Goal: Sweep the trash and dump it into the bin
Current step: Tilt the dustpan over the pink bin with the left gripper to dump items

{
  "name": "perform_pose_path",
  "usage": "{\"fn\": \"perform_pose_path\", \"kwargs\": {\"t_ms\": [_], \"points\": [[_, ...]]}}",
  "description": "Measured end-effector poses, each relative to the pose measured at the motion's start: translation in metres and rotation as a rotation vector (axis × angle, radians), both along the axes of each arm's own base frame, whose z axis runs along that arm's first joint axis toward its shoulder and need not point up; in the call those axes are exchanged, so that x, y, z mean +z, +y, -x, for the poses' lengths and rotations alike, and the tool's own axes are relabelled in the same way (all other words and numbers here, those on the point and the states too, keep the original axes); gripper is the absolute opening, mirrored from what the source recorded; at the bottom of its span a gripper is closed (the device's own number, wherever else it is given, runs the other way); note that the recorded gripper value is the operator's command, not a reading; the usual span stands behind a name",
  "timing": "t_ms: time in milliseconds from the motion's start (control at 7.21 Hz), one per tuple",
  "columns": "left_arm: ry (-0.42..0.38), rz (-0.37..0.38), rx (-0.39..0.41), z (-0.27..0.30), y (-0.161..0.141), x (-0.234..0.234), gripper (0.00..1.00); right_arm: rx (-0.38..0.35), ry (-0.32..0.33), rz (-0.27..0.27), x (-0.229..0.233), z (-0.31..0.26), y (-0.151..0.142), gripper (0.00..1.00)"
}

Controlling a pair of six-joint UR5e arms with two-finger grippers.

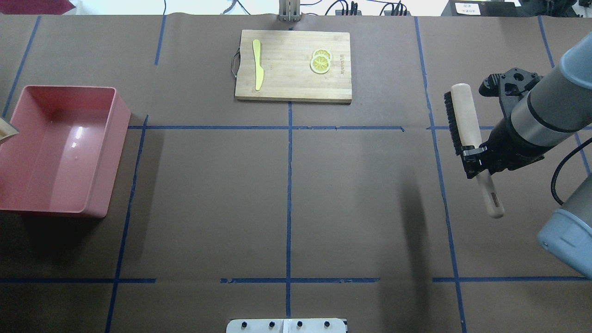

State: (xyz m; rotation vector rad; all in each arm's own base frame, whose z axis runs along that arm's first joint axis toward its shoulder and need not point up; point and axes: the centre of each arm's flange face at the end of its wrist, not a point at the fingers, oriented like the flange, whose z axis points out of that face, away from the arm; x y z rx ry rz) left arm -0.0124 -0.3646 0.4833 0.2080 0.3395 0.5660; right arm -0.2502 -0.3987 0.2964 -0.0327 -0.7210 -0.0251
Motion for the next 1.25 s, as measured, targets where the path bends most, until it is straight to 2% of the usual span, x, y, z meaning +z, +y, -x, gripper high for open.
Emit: {"fn": "perform_pose_path", "kwargs": {"t_ms": [693,971,1248], "points": [[-0.295,0.044,0.118,-0.017,0.022,-0.026,0.06,0.002,0.006,0.007,0.006,-0.002,0.001,0.0],[-0.354,0.054,0.143,-0.021,0.02,-0.031,0.06,0.002,0.007,0.007,0.007,-0.002,0.001,0.0],[-0.363,0.053,0.145,-0.022,0.018,-0.035,0.05,0.002,0.006,0.006,0.007,-0.002,0.001,0.0]]}}
